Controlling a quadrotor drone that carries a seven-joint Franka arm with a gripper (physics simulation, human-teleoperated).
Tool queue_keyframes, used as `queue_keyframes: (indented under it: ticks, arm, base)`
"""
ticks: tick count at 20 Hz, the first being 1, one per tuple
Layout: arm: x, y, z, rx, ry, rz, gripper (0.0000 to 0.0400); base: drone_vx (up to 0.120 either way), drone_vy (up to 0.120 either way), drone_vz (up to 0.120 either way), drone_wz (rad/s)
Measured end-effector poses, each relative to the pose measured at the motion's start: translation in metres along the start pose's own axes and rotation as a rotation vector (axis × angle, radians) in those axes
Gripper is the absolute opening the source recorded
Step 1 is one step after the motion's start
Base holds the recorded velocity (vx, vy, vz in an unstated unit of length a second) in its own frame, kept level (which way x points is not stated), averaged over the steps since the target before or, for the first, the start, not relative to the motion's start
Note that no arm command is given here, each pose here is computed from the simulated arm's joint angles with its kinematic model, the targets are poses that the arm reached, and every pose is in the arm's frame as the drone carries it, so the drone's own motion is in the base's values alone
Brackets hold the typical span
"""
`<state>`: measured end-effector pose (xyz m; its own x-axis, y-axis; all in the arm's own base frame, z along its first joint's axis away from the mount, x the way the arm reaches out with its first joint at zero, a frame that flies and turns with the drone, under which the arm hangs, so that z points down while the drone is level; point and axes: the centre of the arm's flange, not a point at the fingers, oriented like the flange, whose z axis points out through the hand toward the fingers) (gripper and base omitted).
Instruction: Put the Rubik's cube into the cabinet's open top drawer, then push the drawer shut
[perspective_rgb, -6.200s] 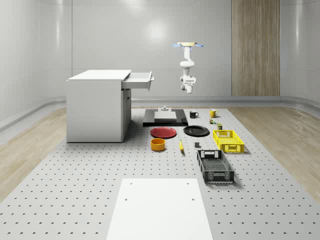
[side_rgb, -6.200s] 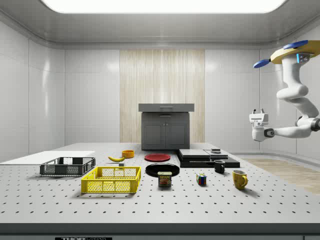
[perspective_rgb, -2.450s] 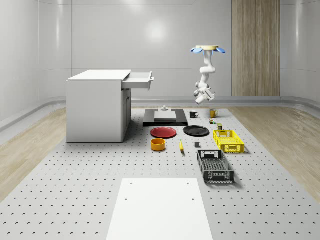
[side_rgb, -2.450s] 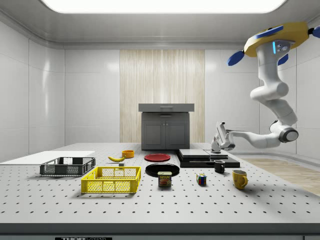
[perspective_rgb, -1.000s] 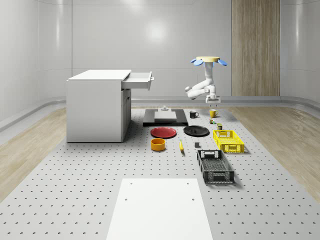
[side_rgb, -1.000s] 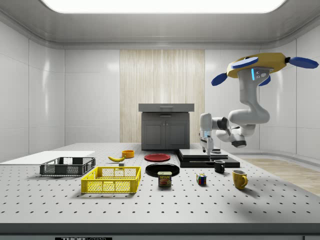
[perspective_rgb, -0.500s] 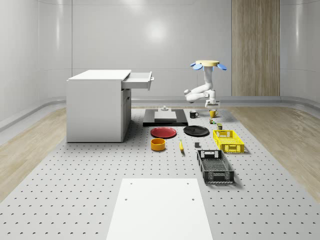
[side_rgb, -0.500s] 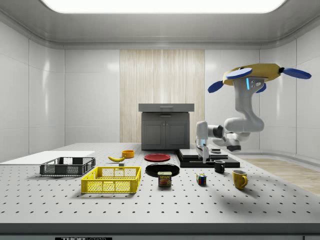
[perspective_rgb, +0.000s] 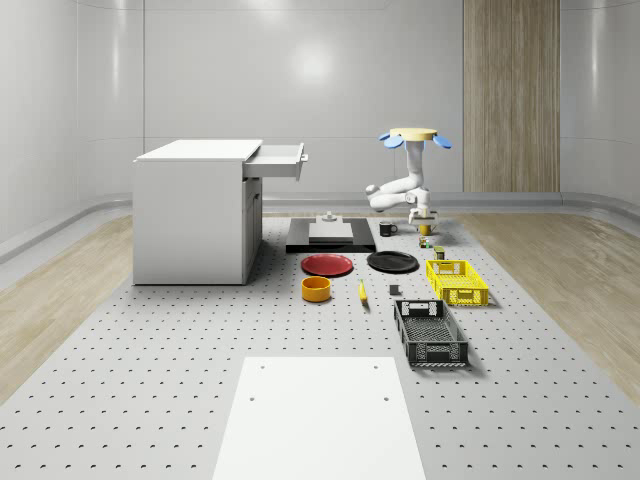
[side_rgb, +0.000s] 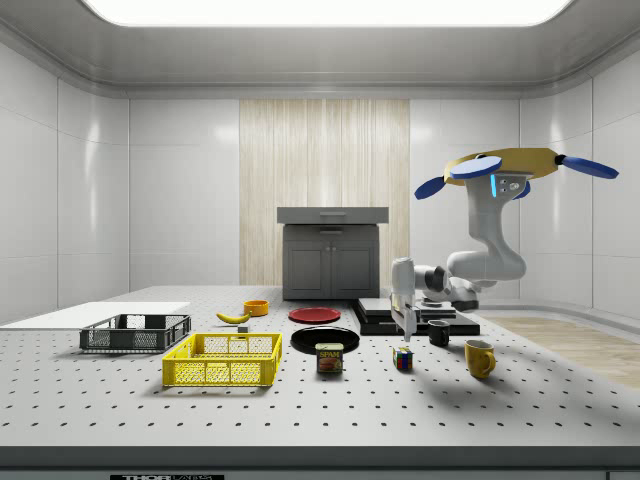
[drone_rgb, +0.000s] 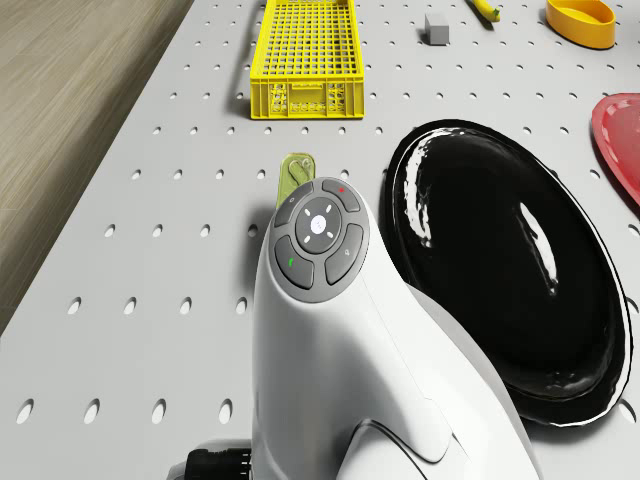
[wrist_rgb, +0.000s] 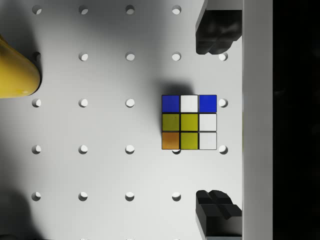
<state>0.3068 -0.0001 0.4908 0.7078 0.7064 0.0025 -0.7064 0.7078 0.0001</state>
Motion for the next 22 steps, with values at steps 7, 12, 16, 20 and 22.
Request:
queue_keyframes:
  ticks: [7, 12, 16, 20, 22]
  arm:
    - [0.000, 0.000, 0.000, 0.000, 0.000, 0.000, 0.0400]
    - [0.000, 0.000, 0.014, 0.000, 0.000, 0.000, 0.0400]
    - [0.005, -0.005, 0.028, 0.000, 0.000, 0.000, 0.0400]
    - [0.011, -0.011, 0.036, 0.000, 0.000, 0.000, 0.0400]
    - [0.013, -0.012, 0.038, 0.000, 0.000, 0.000, 0.0400]
  base:
    - [0.000, 0.000, -0.114, 0.000]
    - [0.000, 0.000, 0.000, 0.000]
    - [0.000, 0.000, 0.000, 0.000]
    - [0.000, 0.000, 0.000, 0.000]
    - [0.000, 0.000, 0.000, 0.000]
